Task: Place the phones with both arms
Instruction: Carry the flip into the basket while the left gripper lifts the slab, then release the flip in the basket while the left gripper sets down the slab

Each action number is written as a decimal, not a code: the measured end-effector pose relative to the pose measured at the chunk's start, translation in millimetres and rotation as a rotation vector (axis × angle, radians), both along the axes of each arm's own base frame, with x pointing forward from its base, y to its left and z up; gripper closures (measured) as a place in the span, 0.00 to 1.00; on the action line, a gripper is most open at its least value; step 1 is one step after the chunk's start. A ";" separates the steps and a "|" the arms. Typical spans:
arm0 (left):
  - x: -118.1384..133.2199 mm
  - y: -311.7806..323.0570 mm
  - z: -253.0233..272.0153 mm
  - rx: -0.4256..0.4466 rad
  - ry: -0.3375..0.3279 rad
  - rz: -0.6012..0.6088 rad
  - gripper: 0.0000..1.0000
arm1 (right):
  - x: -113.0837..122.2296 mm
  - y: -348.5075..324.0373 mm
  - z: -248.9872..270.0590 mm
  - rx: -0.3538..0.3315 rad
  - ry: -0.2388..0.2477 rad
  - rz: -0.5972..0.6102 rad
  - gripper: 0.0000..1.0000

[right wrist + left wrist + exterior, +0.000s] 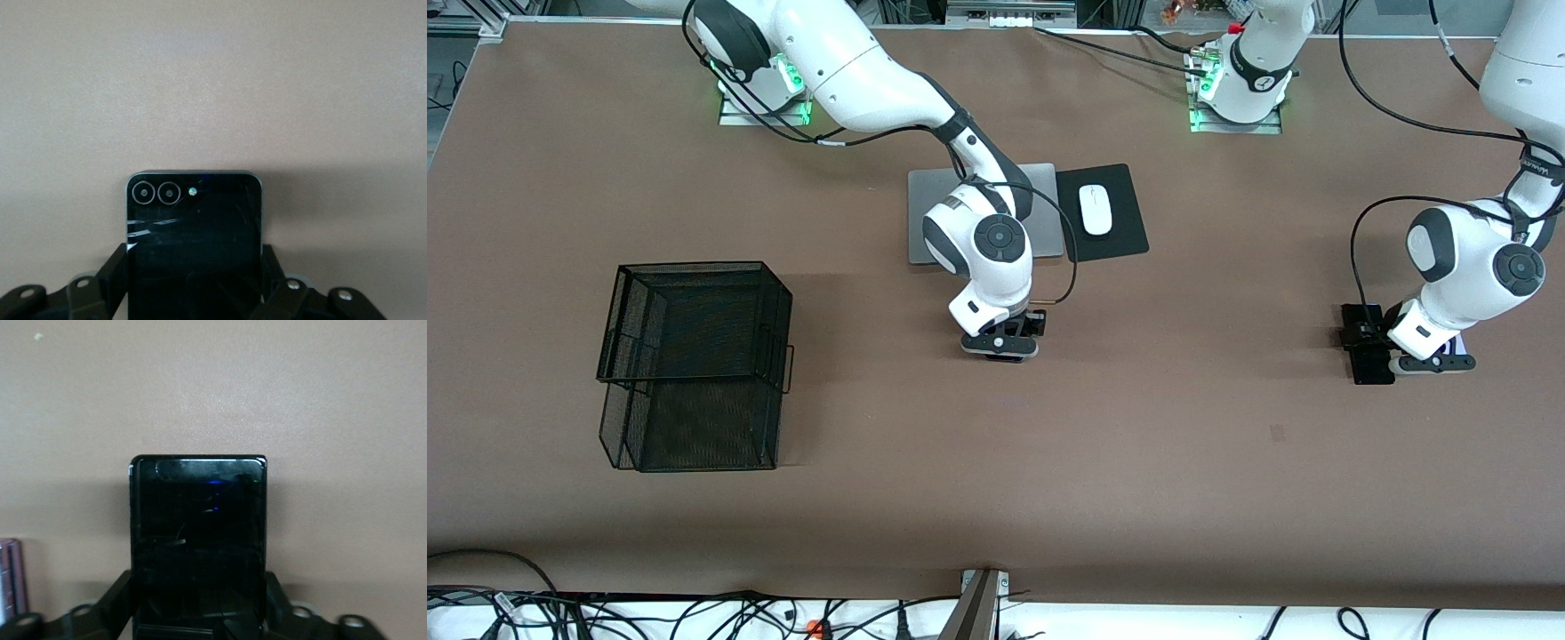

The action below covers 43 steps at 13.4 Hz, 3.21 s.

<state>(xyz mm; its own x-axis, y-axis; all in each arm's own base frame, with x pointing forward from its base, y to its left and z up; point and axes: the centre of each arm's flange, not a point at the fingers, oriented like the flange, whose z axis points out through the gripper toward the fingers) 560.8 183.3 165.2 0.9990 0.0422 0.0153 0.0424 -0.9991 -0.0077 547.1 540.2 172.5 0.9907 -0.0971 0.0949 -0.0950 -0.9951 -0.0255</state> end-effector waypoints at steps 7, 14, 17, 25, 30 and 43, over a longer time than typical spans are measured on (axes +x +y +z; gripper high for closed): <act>5.3 -2.7 5.1 -0.017 0.084 -0.002 0.21 | 27.0 -13.6 105.5 -0.063 0.061 -0.049 0.20; 62.1 -24.6 95.1 -0.083 0.247 -0.019 0.21 | 61.9 -122.4 265.6 -0.079 0.128 0.029 0.20; 91.9 -71.2 150.1 -0.109 0.232 -0.094 0.21 | 87.3 -214.5 274.3 -0.101 0.171 0.103 0.20; 86.4 -386.8 161.8 -0.051 0.253 -0.060 0.21 | 63.7 -479.2 242.3 -0.119 0.192 0.234 0.20; 59.9 -537.1 123.8 -0.122 0.142 -0.044 0.21 | 42.2 -558.5 182.6 -0.060 0.228 0.222 0.20; -1.0 -666.0 18.1 -0.044 -0.064 -0.012 0.00 | 77.7 -566.2 193.0 -0.047 0.229 0.169 0.00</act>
<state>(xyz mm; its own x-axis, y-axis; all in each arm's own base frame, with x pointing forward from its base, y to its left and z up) 559.8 -482.7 183.3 0.9964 0.0323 0.0778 0.0293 -0.9988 0.0388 624.8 -26.0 365.5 0.9887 0.0703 -0.1327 0.0741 -0.9970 0.0240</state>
